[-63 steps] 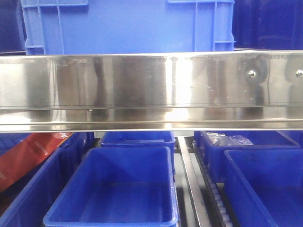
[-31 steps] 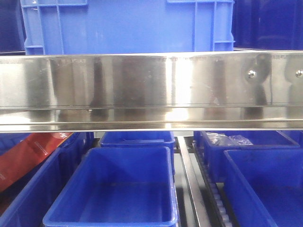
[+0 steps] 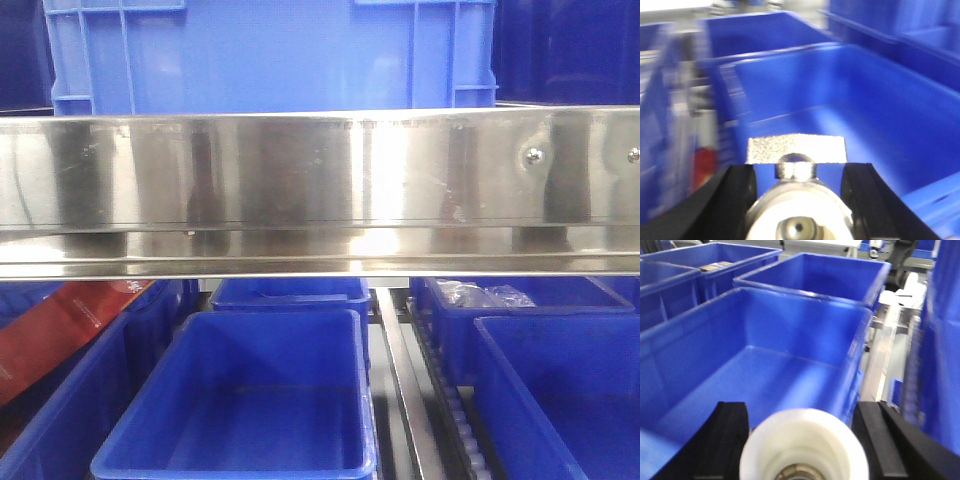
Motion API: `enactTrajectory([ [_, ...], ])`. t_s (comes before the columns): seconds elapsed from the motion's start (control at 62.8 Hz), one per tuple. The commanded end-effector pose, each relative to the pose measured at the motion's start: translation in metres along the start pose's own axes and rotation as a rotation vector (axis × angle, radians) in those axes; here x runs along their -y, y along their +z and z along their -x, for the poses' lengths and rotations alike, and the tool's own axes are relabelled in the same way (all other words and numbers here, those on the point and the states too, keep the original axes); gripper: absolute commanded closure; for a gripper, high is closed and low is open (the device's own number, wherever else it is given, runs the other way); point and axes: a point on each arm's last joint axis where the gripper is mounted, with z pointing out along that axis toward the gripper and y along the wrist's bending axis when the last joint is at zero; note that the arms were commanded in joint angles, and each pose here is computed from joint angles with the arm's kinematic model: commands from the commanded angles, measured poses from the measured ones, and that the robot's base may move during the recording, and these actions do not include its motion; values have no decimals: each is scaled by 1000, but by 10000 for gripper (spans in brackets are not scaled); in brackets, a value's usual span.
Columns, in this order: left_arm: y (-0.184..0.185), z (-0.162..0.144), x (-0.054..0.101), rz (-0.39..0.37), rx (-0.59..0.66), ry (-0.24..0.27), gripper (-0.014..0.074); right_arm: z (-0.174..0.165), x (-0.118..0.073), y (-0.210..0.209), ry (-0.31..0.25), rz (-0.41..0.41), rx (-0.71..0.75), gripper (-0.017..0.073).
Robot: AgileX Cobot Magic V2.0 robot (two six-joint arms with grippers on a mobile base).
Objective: Place valve from conveyor to right shelf box
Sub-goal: 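Lower both grippers into blue bins and open to release valves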
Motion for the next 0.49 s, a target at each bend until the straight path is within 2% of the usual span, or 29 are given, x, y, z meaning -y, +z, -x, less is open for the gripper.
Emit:
enactTrajectory([
  [0.0,22,11,8,-35,33,6,705,22,-6,10,-9,15,109,722],
  [0.143,63,14,21,-72,62,14,705,27,-18,45,-16,52,135,722],
  [0.271,92,9,28,-87,58,16,705,20,-19,74,-13,51,147,722],
  [0.478,125,-7,29,-89,7,12,702,2,-18,104,-10,47,81,722],
])
